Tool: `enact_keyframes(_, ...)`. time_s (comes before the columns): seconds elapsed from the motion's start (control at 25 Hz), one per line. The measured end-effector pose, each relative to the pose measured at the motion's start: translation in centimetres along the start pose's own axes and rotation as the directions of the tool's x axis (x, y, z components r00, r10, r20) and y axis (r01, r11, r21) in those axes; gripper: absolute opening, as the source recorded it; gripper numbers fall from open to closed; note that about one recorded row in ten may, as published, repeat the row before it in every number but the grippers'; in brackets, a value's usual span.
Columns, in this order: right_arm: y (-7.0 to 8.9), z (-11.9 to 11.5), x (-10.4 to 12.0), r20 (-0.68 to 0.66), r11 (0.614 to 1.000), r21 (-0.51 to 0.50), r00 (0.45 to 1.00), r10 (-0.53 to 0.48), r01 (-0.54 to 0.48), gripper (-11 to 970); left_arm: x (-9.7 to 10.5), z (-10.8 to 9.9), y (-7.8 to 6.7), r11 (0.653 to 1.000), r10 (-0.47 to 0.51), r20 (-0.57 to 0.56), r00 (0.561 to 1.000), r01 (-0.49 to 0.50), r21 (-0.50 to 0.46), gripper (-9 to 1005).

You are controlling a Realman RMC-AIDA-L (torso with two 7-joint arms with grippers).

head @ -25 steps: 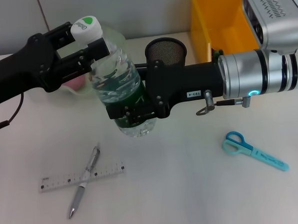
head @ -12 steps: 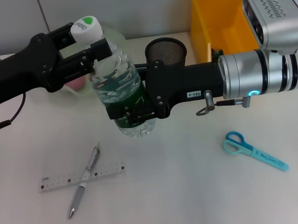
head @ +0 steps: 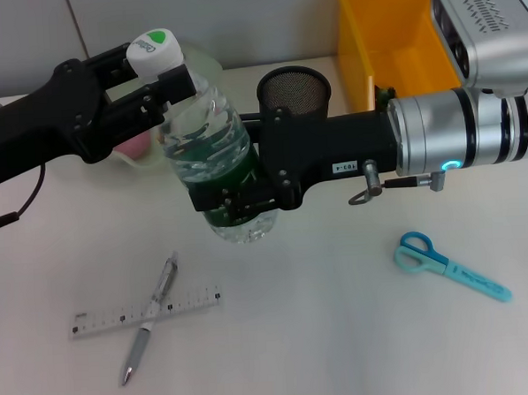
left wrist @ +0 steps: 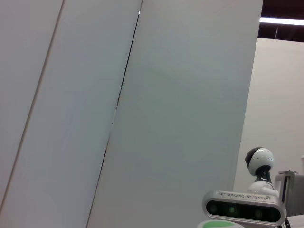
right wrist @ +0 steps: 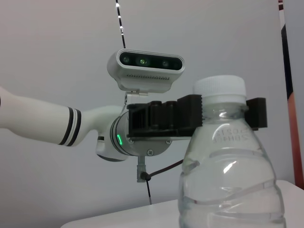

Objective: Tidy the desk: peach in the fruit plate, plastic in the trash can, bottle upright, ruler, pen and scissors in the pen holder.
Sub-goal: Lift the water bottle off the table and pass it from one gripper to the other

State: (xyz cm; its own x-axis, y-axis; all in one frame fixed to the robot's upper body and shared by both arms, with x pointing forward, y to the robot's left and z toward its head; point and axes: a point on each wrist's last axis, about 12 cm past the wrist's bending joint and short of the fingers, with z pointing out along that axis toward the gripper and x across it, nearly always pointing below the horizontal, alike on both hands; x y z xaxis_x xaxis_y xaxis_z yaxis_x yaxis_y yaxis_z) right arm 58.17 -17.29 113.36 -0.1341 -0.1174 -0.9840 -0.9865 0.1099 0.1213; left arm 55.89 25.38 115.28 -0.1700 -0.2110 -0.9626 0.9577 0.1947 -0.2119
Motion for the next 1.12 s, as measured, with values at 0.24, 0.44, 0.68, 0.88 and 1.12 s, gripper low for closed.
enact_keyframes(0.24,0.00,0.02,-0.03,0.001,1.000,-0.001,1.000,0.001,-0.001,765,0.00,-0.02,-0.04,1.000,-0.002,0.001,1.000,0.002,0.002,518)
enact_keyframes(0.44,0.00,0.06,-0.10,0.002,1.000,-0.005,1.000,0.000,0.000,765,-0.04,0.02,-0.03,1.000,-0.002,-0.002,1.000,0.002,0.006,511)
enact_keyframes(0.68,0.01,0.07,-0.11,0.002,1.000,-0.006,1.000,-0.001,0.001,765,-0.08,0.00,-0.05,1.000,-0.008,-0.006,1.000,0.008,0.011,478)
enact_keyframes(0.88,0.04,0.03,-0.28,0.020,1.000,-0.006,1.000,0.002,-0.002,765,-0.09,0.00,-0.05,1.000,-0.009,-0.006,1.000,0.009,0.012,449)
enact_keyframes(1.12,0.17,-0.16,-0.51,0.029,1.000,-0.019,1.000,0.004,-0.003,765,-0.15,-0.08,-0.08,1.000,-0.010,-0.002,1.000,0.010,0.013,449)
